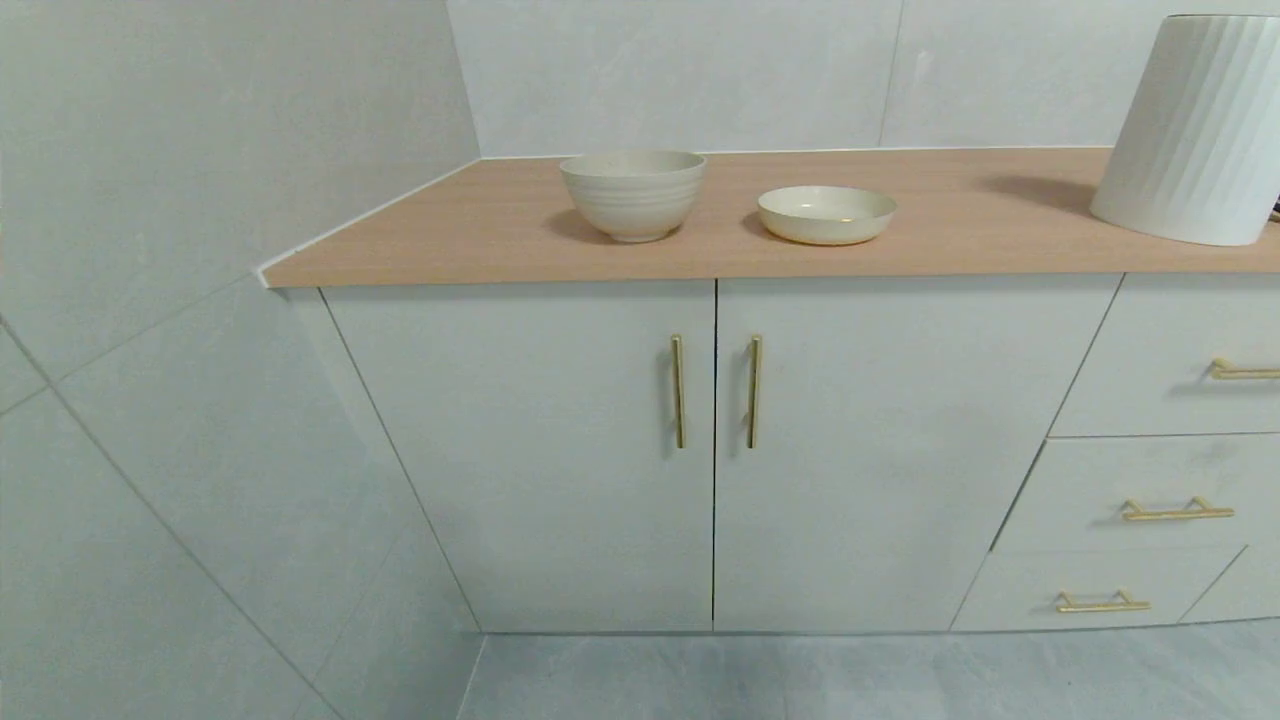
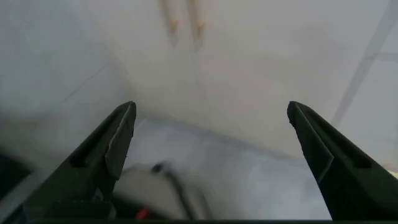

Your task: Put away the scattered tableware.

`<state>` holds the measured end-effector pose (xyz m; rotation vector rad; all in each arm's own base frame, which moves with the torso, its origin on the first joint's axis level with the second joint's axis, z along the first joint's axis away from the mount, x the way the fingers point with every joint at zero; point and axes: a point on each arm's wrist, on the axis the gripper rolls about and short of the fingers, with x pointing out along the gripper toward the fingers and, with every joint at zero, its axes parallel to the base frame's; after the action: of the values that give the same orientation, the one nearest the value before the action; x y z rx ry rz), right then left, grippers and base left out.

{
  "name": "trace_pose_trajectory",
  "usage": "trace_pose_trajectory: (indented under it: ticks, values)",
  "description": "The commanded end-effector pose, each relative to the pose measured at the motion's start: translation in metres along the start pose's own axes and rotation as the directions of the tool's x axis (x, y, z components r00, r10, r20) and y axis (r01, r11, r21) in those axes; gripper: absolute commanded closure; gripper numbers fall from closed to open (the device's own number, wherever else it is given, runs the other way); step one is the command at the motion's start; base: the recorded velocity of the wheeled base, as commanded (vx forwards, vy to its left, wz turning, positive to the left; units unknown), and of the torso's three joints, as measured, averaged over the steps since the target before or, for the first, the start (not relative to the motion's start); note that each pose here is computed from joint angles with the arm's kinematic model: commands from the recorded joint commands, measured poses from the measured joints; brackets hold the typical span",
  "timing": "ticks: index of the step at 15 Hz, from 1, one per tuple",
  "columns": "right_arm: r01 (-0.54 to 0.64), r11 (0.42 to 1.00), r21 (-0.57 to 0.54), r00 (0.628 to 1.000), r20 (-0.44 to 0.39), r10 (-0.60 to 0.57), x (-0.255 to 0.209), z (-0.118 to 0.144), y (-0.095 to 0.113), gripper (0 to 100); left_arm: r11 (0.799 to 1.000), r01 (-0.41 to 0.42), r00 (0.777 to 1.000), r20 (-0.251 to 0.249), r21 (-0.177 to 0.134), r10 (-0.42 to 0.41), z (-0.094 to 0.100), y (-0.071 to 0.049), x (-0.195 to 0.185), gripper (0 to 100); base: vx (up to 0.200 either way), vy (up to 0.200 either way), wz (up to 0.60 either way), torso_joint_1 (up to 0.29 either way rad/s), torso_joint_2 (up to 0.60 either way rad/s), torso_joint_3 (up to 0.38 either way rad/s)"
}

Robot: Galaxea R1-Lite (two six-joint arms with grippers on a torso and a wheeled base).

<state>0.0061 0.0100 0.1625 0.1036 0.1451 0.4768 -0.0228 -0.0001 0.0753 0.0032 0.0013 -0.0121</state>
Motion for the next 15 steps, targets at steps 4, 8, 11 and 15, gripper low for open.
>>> trace_pose_trajectory:
  ticks: [4,8,11,15]
  values:
    - [-0.283,0.950,0.133,0.915,-0.259,0.309,0.115,0.043,-0.017,0,1.000,0.000,1.000,0.000,0.000,0.000,0.000,0.000,0.000,0,0.000,0.000,0.00,0.000,0.00,0.000]
    - [-0.313,0.941,0.128,0.901,-0.273,0.337,0.225,0.037,-0.012,0,1.000,-0.001,1.000,0.000,0.000,0.001,0.000,0.000,0.000,0,0.000,0.000,0.00,0.000,0.00,0.000]
    - [-0.313,0.941,0.128,0.900,-0.277,0.337,0.281,0.036,-0.013,0,1.000,0.000,1.000,0.000,0.000,0.000,0.000,0.000,0.000,0,0.000,0.000,0.00,0.000,0.00,0.000]
    - [-0.334,0.932,0.140,0.903,-0.236,0.359,0.325,0.046,-0.009,0,1.000,0.000,1.000,0.000,0.000,0.000,0.000,0.000,0.000,0,0.000,0.000,0.00,0.000,0.00,0.000]
